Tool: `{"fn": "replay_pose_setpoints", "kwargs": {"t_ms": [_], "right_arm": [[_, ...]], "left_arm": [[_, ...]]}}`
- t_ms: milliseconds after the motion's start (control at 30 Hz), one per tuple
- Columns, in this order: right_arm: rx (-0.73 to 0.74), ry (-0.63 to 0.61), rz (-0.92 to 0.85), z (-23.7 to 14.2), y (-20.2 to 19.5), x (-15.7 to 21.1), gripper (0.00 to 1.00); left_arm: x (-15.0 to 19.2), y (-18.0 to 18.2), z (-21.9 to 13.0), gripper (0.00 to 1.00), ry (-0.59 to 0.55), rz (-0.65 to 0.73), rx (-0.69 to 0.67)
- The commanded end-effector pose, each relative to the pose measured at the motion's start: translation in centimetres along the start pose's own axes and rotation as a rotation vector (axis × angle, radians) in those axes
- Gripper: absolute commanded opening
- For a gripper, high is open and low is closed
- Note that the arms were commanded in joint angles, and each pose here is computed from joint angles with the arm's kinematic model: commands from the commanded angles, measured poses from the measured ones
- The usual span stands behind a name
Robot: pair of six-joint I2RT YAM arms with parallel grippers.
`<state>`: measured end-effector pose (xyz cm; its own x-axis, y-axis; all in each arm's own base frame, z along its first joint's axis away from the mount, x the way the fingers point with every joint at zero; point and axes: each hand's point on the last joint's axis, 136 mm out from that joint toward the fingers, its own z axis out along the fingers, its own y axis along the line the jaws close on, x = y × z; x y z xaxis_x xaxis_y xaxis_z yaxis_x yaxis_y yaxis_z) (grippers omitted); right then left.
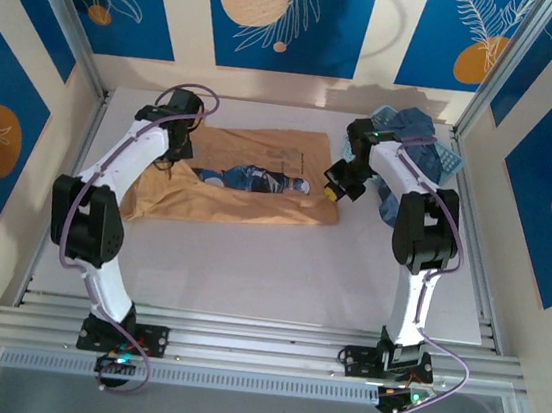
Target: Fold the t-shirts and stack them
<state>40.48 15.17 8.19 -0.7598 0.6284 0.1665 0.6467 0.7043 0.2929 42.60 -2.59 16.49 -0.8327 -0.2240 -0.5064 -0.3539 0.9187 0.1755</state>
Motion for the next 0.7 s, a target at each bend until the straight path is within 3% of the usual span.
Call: {"fn": "replay_pose_setpoints", "kwargs": {"t_ms": [0,133,167,200,233,267,300,433,667], "right_arm": [[0.022,-0.003,0.032,0.0,0.0,-0.6,0.0],[0.013,0.007,0.028,0.6,0.6,-1.2,0.0],[0.01,0.012,0.024,0.8,0.7,-1.3,0.06],[0.009,0.01,0.019,0.7,0.8,-1.5,0.2],[0.01,0.002,0.013,0.4,0.7,-1.8,0.33],[0.008,-0.008,0.005,0.2,0.7,-2.1,0.43],[0.002,-0.022,-0.009,-0.4,0.7,-2.4,0.51],[-0.017,-0.065,-0.059,-2.6,-0.2,-2.4,0.66],[-0.072,-0.022,-0.144,-2.3,-3.0,1.5,0.59]], "left_arm": [[-1.7,0.3,0.6,0.0,-0.027,0.023,-0.018],[-2.1,0.3,2.0,0.0,-0.004,0.053,-0.043],[-2.2,0.5,2.3,0.01,0.003,0.051,-0.048],[-2.3,0.7,2.5,0.15,0.012,0.048,-0.053],[-2.6,1.2,2.4,0.39,0.016,0.035,-0.057],[-2.8,1.7,2.3,0.54,0.017,0.021,-0.057],[-3.1,2.4,2.0,0.62,0.017,0.006,-0.053],[-2.0,5.9,0.8,0.67,0.064,-0.089,-0.05],[8.0,9.4,2.8,0.67,0.359,-0.414,0.099]]}}
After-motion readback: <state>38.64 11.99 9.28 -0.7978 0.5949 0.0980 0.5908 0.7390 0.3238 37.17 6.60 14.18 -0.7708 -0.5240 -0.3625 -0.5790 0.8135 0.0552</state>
